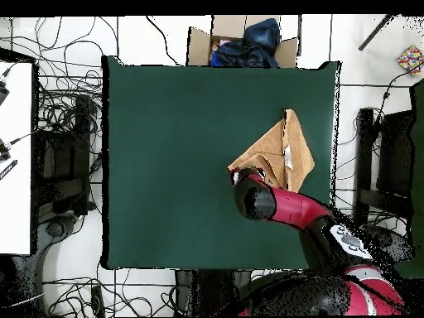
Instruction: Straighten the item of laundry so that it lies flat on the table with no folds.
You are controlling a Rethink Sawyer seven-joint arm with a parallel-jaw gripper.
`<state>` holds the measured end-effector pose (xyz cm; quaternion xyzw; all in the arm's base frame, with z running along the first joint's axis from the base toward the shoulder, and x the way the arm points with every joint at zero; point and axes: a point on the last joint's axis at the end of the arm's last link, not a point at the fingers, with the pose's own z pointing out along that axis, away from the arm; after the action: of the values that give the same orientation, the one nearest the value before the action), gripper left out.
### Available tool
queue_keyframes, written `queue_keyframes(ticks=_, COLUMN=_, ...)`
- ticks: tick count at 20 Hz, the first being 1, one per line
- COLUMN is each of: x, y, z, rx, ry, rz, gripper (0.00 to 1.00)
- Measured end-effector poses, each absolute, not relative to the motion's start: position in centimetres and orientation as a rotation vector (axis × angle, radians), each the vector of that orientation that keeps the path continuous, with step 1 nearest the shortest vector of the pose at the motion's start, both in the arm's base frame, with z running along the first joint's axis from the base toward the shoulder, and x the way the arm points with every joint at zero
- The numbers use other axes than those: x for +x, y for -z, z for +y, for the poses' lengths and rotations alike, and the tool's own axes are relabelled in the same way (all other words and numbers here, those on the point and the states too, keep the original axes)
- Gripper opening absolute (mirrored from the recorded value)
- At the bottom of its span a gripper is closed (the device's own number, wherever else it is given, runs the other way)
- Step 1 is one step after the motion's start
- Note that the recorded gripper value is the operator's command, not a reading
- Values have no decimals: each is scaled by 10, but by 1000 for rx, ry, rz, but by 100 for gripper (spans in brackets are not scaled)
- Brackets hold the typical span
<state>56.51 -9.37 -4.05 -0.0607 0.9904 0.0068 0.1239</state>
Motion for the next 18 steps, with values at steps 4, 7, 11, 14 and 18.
queue_keyframes(ticks=4, x=563, y=31, z=-91, rx=-177, ry=-6, rz=2890, gripper=100)
queue_keyframes(ticks=7, x=563, y=23, z=-91, rx=-171, ry=2, rz=2887, gripper=100)
queue_keyframes(ticks=11, x=563, y=17, z=-90, rx=-157, ry=3, rz=2886, gripper=100)
queue_keyframes(ticks=14, x=564, y=16, z=-91, rx=-148, ry=3, rz=2885, gripper=100)
queue_keyframes(ticks=18, x=564, y=17, z=-91, rx=-143, ry=0, rz=2887, gripper=100)
